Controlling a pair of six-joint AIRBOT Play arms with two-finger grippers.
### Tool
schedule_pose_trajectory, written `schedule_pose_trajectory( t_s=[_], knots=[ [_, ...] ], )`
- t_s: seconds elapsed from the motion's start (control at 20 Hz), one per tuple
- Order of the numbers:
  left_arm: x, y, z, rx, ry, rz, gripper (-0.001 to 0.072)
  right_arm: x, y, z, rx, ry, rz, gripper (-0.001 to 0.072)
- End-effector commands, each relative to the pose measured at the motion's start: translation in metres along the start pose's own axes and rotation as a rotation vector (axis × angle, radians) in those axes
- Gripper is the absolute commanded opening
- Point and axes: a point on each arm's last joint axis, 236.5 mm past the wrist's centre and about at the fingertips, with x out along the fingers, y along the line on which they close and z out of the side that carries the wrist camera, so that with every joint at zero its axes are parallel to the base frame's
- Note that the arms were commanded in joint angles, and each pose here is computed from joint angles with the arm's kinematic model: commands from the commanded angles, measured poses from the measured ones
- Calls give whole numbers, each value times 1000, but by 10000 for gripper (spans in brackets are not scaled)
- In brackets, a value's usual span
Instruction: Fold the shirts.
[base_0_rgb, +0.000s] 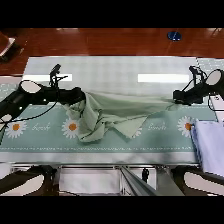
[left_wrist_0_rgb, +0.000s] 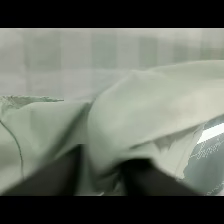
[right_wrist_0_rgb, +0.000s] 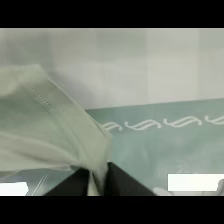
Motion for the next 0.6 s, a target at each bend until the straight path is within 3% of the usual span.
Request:
schedule_pose_trajectory(
  t_s=[0.0, 0.2, 0.4, 0.55],
  knots=[
    [-5, 4, -8, -16, 65, -14, 507, -6, -7, 14, -4, 27, -31, 414],
    [-70, 34, -10, -44, 114, 11, 507, -63, -63, 16, 68, -30, -123, 414],
    [-117, 71, -33, -133, -12, 91, 507, -71, -89, -17, 294, -167, -10, 413],
    [-102, 73, -98, -225, 31, 65, 507, -35, -49, -71, 311, -137, 151, 408]
  ],
)
